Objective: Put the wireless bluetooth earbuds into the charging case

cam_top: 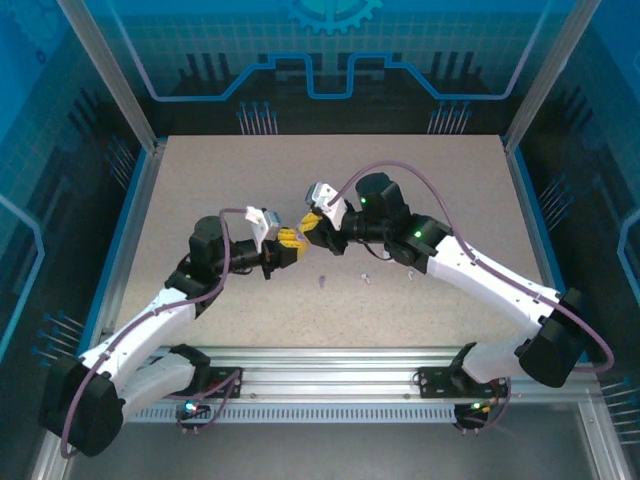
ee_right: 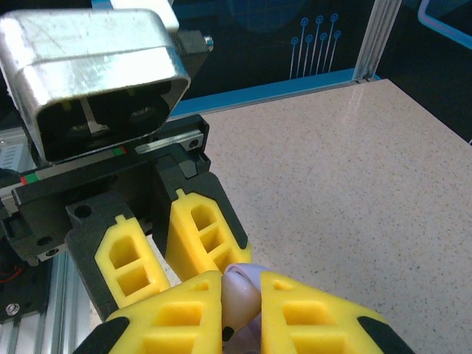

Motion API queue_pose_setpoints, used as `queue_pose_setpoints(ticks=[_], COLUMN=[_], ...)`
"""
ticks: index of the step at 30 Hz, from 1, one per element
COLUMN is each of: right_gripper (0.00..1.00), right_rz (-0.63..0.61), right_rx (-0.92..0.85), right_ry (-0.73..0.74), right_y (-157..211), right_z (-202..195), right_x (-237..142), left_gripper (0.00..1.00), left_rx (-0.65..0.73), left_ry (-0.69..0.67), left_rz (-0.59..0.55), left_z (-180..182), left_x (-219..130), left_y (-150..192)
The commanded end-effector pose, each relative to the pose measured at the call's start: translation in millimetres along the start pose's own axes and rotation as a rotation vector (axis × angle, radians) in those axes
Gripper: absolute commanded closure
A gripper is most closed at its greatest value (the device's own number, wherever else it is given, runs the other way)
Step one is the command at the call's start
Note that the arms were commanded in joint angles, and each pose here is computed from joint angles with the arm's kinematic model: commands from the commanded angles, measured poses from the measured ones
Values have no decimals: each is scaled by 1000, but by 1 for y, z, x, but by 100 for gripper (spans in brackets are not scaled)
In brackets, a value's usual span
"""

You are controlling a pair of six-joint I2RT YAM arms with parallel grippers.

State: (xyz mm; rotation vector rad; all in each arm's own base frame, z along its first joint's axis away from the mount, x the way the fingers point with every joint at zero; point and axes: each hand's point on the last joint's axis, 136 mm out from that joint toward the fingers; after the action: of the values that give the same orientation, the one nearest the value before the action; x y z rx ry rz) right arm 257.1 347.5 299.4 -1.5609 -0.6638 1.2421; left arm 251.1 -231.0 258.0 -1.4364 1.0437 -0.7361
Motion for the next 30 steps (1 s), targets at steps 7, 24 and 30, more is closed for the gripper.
queue_pose_setpoints(ticks=[7, 24, 30], right_gripper=[84, 62, 58], right_rz=[76, 32, -5], right_rx=[-15, -4, 59], right_ry=[-44, -54, -30], right_y=[20, 0, -13], right_z=[8, 11, 8], right_x=[5, -2, -17], left_gripper=[81, 81, 81], left_rx=[44, 42, 52], left_ry=[45, 37, 18], left_rz=[-59, -52, -38], left_z=[-12, -11, -10], left_x=[-2, -3, -5], left_y=[-25, -20, -15])
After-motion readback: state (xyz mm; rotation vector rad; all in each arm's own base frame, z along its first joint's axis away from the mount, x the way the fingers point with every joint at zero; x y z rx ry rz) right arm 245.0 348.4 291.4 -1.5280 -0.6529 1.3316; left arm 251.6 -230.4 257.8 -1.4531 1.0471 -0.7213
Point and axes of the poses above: each hand's point on the last joint's axis, 136 mm out from that joint toward the fingers, its own x axis out along the fingers, its own z axis along the line the jaws close on, y = z × x, and after that the axes turned 2 degrees about x, right-handed
